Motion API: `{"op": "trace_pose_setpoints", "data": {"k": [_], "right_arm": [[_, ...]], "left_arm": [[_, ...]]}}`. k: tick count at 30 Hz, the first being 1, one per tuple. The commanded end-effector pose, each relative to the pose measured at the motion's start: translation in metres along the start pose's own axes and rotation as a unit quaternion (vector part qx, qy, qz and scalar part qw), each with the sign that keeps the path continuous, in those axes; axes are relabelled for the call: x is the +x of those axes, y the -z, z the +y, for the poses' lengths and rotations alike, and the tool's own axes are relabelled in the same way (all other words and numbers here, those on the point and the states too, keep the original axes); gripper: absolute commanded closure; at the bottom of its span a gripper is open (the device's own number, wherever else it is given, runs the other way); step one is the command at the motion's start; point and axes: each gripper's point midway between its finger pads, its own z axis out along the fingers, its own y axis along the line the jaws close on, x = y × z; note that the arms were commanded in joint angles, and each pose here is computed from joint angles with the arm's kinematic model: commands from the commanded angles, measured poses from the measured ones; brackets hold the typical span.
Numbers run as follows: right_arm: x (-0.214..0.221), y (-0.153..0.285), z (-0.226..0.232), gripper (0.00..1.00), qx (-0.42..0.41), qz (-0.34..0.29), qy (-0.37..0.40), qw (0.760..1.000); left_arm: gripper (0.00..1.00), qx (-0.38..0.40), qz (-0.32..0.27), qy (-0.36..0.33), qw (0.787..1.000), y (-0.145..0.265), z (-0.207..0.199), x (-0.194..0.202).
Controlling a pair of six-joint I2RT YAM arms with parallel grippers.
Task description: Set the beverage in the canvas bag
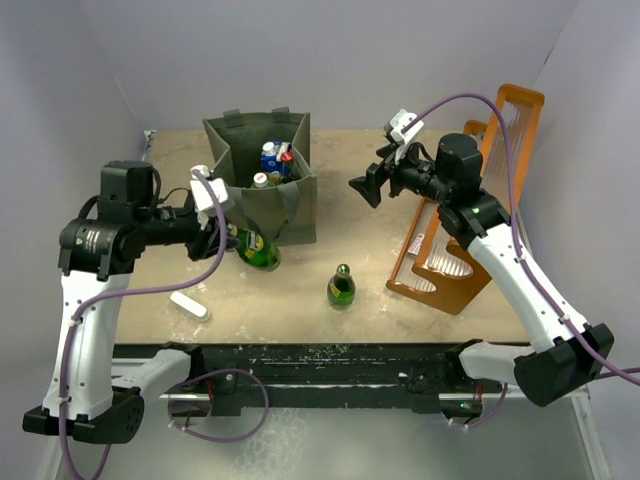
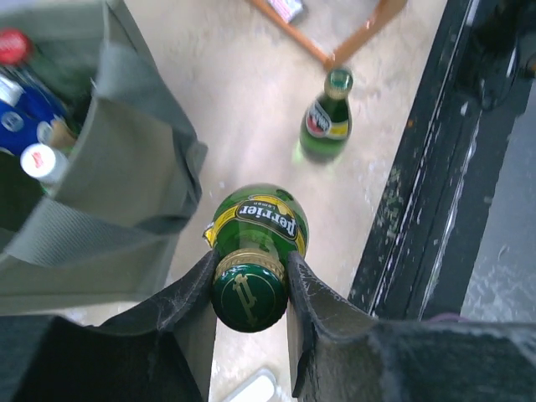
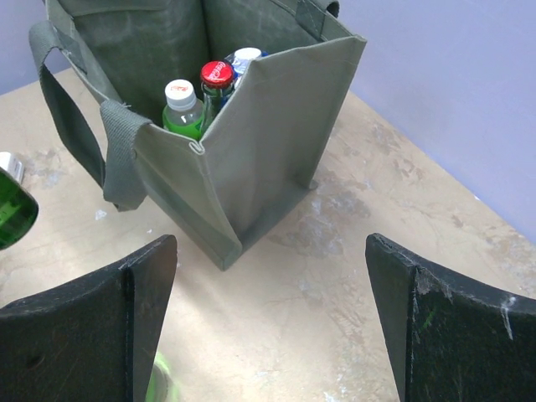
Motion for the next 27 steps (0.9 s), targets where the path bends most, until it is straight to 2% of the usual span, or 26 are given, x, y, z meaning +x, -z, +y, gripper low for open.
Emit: {"op": "trace_pose_setpoints", "data": {"k": [1, 8, 13, 21, 27], "right_arm": [[-0.022, 0.004, -0.003, 0.05, 0.003, -0.035, 0.013, 0.999], [-0.025, 0.01, -0.007, 0.05, 0.005, -0.041, 0.011, 0.999], [-0.025, 0.014, -0.011, 0.05, 0.01, -0.044, 0.01, 0.999], [-0.024, 0.016, -0.014, 0.05, 0.013, -0.046, 0.007, 0.999], [-0.024, 0.018, -0.017, 0.05, 0.017, -0.048, 0.007, 0.999]], "left_arm": [[1.0, -0.025, -0.142, -0.087, 0.986, 0.028, 0.0, -0.092], [1.0, -0.097, -0.239, -0.088, 0.962, 0.052, 0.028, -0.161], [1.0, -0.121, -0.278, -0.056, 0.951, 0.06, 0.051, -0.195], [1.0, -0.187, -0.33, -0.022, 0.925, 0.078, 0.091, -0.237], [1.0, -0.254, -0.344, -0.02, 0.904, 0.079, 0.136, -0.248]]}}
